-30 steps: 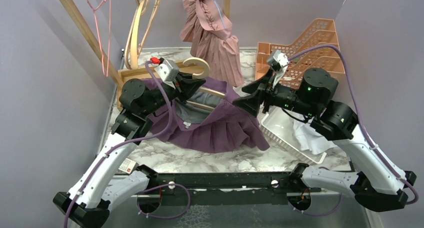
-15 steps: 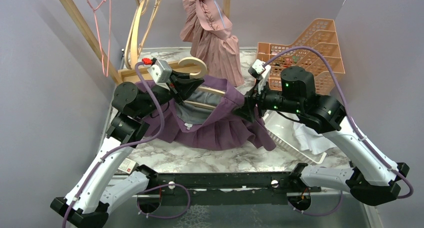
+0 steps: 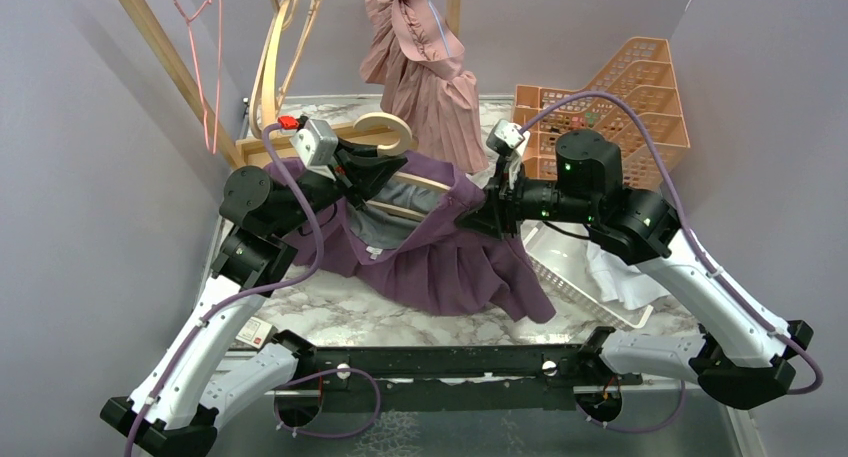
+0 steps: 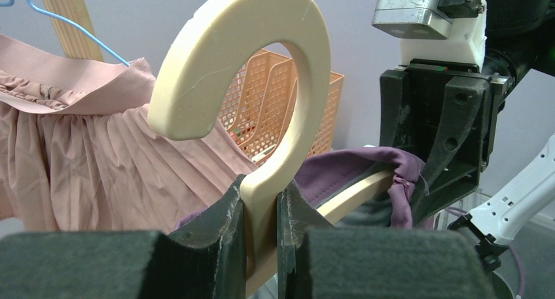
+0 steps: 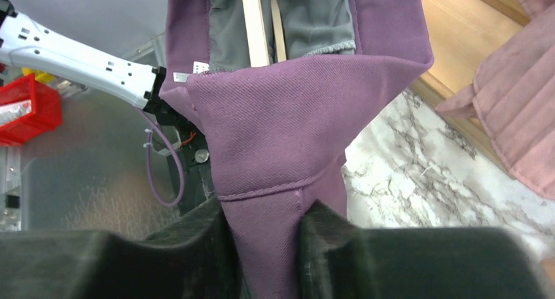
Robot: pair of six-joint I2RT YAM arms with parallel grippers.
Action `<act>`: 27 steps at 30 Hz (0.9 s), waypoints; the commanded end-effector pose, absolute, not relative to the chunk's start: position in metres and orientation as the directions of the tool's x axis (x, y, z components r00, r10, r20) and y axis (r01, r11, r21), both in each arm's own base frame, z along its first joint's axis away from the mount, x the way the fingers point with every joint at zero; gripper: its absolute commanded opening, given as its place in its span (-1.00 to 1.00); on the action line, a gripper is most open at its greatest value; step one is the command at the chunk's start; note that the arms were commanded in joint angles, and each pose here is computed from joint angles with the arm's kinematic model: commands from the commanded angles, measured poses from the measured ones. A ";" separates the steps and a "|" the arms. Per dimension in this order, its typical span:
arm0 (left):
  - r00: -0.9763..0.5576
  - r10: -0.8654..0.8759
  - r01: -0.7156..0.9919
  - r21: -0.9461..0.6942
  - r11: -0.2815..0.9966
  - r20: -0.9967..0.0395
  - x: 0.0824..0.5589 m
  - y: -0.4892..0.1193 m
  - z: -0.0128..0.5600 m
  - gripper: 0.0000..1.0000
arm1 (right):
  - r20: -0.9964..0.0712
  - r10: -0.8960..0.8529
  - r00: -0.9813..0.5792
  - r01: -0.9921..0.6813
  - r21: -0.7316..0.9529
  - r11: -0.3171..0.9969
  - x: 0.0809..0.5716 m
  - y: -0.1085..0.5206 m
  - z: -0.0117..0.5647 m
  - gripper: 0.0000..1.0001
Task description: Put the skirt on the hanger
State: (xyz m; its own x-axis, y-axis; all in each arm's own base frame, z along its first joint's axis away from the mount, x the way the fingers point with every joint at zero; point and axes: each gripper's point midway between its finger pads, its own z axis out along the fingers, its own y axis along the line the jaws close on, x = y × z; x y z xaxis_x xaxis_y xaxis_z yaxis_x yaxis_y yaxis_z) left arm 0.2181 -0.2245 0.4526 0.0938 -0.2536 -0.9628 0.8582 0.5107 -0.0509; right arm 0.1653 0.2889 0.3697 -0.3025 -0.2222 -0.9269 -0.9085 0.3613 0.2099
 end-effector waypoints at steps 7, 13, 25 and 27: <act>0.213 -0.343 0.859 0.008 0.512 -0.915 0.203 -0.216 0.495 -1.00 | -0.964 -0.127 -0.234 -0.914 0.173 0.368 0.177 0.298 0.385 -0.98; 0.188 -0.349 0.810 -0.056 0.583 -0.918 0.218 -0.207 0.491 -0.73 | -0.990 0.021 -0.137 -0.866 0.130 0.482 0.192 0.280 0.423 -0.98; 0.244 -0.364 0.741 -0.070 0.668 -0.899 0.231 -0.191 0.511 0.10 | -0.991 0.109 -0.074 -0.775 0.126 0.620 0.216 0.261 0.451 -0.98; 0.267 -0.350 0.715 -0.059 0.697 -0.898 0.232 -0.185 0.515 0.10 | -0.989 0.123 -0.077 -0.752 0.139 0.644 0.223 0.260 0.453 -0.98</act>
State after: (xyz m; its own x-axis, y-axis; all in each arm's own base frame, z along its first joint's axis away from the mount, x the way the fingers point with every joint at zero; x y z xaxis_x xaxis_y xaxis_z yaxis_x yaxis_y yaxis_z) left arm 0.2339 -0.2062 0.4792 0.1576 -0.3220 -0.9335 0.7774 0.6234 -0.0838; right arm 0.2042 0.2690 0.3761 -0.2436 -0.1048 -0.9642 -0.8005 0.5829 0.1389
